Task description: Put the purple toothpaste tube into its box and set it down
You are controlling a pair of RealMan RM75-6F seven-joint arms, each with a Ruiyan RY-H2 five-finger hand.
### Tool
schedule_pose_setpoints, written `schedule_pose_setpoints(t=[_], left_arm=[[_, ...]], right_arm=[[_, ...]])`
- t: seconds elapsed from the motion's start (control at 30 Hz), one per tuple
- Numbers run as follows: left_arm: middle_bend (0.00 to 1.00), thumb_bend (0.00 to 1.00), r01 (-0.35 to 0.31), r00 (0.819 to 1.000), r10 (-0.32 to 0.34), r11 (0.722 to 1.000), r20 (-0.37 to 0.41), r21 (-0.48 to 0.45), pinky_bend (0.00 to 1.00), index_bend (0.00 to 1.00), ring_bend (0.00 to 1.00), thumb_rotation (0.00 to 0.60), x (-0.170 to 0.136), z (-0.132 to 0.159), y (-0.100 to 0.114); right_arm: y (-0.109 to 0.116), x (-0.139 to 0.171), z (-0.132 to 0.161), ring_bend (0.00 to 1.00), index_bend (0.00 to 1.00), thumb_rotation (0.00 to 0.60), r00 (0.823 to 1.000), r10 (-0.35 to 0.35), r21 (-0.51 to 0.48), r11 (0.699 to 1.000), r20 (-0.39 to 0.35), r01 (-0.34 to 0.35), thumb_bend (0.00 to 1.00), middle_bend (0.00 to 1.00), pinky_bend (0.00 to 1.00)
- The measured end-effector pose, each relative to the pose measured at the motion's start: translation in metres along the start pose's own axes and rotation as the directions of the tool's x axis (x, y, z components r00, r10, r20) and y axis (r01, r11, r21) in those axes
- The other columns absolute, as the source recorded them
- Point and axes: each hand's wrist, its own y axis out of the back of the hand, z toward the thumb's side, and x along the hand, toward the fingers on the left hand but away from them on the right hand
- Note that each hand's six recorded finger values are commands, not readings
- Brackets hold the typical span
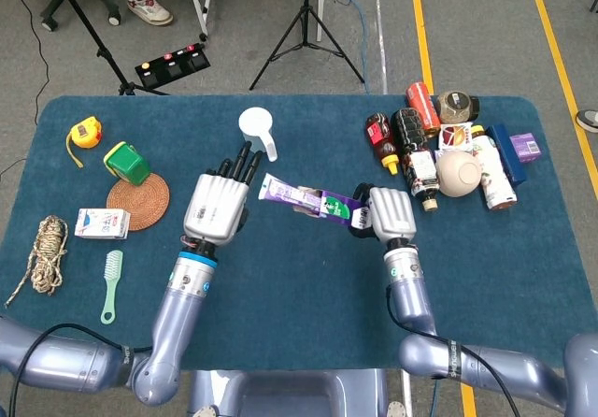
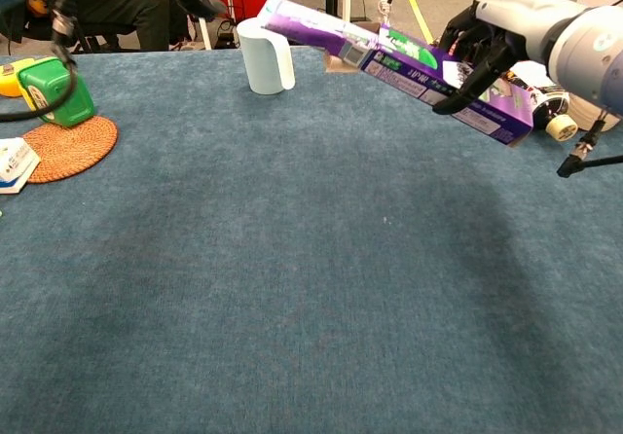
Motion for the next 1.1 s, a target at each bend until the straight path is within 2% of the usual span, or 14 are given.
schedule_pose_setpoints(t=[0.27, 0.4, 0.53, 0.73, 0.83, 1.1], left_arm=[[0.02, 0.27, -0.046, 0.997, 0.048, 0.998, -0.059, 0.038, 0.45, 0.03, 0.15, 0.600, -0.002, -0.056, 0.023], [0.02, 0.27, -0.028, 0.998, 0.029, 0.999, -0.048, 0.014, 0.44, 0.03, 0.14, 0.600, -0.002, -0.081, 0.023], [0.01, 0.27, 0.004, 1.000, -0.005, 0.999, -0.026, -0.046, 0.44, 0.03, 0.13, 0.600, -0.003, -0.101, 0.014], [0.01, 0.27, 0.035, 0.998, -0.040, 0.993, -0.042, -0.111, 0.44, 0.03, 0.13, 0.600, -0.004, -0.146, 0.004], [0.01, 0.27, 0.040, 0.997, -0.049, 0.990, -0.064, -0.138, 0.44, 0.03, 0.13, 0.600, -0.006, -0.170, 0.002], [0.01, 0.27, 0.033, 0.992, -0.052, 0.986, -0.115, -0.165, 0.44, 0.03, 0.13, 0.600, -0.011, -0.218, 0.008]], right_arm=[[0.011, -0.009, -0.014, 0.73, 0.63, 0.600, 1.000, -0.009, -0.114, 0.993, 0.006, 0.010, 0.53, 0.72, 0.76], [0.014, -0.013, -0.019, 0.72, 0.63, 0.600, 1.000, -0.015, -0.178, 0.984, -0.024, 0.010, 0.53, 0.71, 0.75], [0.018, -0.015, -0.019, 0.71, 0.63, 0.600, 0.997, -0.018, -0.261, 0.965, -0.079, -0.003, 0.53, 0.71, 0.74], [0.027, -0.019, -0.024, 0.70, 0.63, 0.600, 0.986, -0.051, -0.424, 0.905, -0.161, -0.022, 0.53, 0.71, 0.73], [0.031, -0.021, -0.032, 0.70, 0.63, 0.600, 0.980, -0.071, -0.502, 0.864, -0.186, -0.033, 0.53, 0.71, 0.73], [0.038, -0.028, -0.053, 0.70, 0.63, 0.600, 0.975, -0.116, -0.640, 0.767, -0.189, -0.033, 0.53, 0.71, 0.73]])
